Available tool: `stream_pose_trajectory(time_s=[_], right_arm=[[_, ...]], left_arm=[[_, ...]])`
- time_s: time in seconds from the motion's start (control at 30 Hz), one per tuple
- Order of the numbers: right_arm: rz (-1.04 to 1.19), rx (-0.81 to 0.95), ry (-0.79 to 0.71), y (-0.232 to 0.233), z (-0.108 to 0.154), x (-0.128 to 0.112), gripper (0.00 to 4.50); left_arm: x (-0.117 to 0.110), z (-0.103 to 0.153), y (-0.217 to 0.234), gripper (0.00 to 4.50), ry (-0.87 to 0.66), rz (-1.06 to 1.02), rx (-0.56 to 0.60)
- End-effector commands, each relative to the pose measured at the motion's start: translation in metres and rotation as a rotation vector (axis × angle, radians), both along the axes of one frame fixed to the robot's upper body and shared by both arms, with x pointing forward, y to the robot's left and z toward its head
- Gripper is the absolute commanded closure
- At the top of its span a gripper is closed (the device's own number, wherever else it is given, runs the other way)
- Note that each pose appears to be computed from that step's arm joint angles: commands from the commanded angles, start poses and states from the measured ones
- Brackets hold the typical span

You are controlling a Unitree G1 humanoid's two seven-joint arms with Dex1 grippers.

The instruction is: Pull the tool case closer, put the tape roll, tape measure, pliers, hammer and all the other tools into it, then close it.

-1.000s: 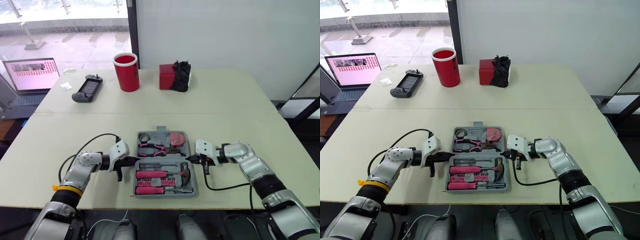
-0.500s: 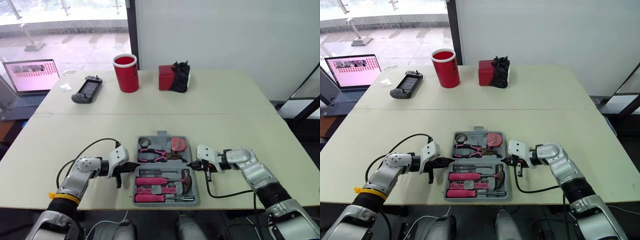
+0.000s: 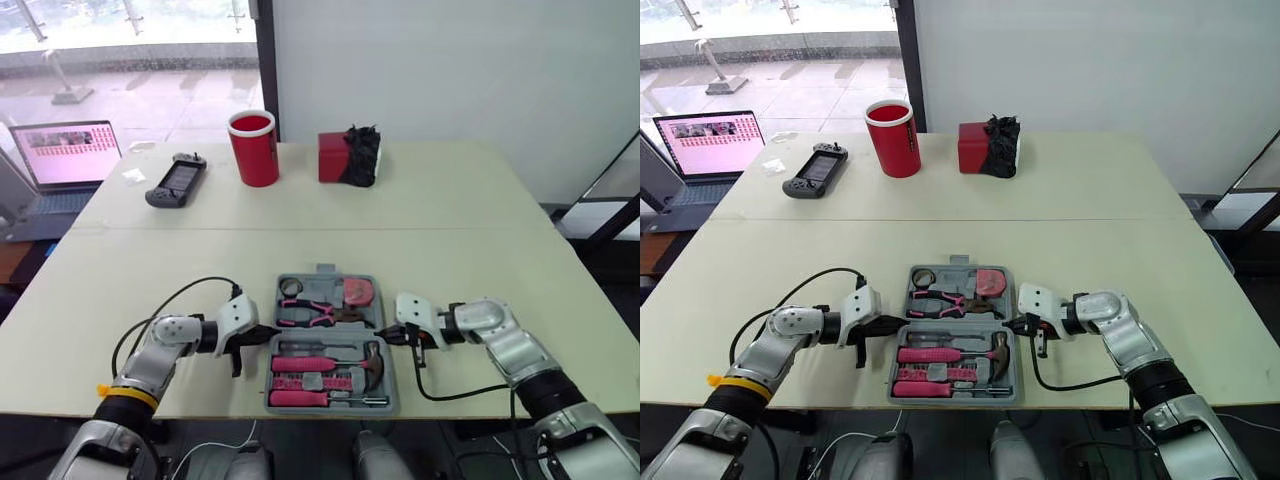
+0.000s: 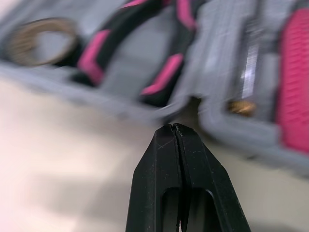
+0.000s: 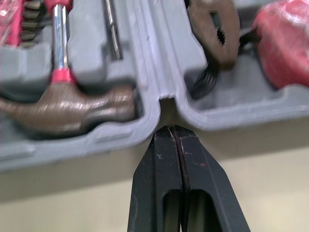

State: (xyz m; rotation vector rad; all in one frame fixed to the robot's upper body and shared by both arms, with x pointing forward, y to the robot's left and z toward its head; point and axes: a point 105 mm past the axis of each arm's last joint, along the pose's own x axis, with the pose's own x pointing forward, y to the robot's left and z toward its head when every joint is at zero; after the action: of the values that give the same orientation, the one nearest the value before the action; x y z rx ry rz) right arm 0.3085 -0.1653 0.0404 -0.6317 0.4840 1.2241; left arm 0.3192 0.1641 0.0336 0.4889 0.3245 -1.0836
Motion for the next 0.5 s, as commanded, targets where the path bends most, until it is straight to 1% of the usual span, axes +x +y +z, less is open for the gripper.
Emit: stream_pose_trajectory(time_s=[0.03,0.1,0.2,0.23,0.3,0.4,0.43,0.5], right_arm=[[-0.161,0.023,0.030,-0.040,0.010,0.003,4.50],[-0.220,0.097,0.059,-0.044,0.022,0.005,4.50],[-0.298,0.227,0.124,-0.039,0.040,0.009,4.50],[-0.339,0.276,0.154,-0.037,0.044,0.012,4.24],[-0.394,0.331,0.204,-0.034,0.048,0.014,3.63],[-0.469,0.391,0.294,-0.027,0.046,0.017,2.31],[-0.500,0.420,0.321,-0.024,0.047,0.020,1.70],[-0.560,0.458,0.378,-0.017,0.045,0.026,0.65]], left_arm=[[-0.008,0.019,0.030,4.48,0.004,0.065,-0.085],[-0.026,0.033,0.019,4.48,0.023,-0.025,-0.192],[-0.050,0.044,0.006,4.48,0.073,-0.099,-0.286],[-0.058,0.046,-0.003,4.50,0.096,-0.126,-0.310],[-0.069,0.048,-0.014,4.50,0.126,-0.162,-0.333],[-0.078,0.044,-0.032,4.50,0.175,-0.193,-0.349],[-0.079,0.039,-0.037,4.50,0.185,-0.193,-0.346],[-0.081,0.026,-0.050,4.50,0.201,-0.202,-0.325]])
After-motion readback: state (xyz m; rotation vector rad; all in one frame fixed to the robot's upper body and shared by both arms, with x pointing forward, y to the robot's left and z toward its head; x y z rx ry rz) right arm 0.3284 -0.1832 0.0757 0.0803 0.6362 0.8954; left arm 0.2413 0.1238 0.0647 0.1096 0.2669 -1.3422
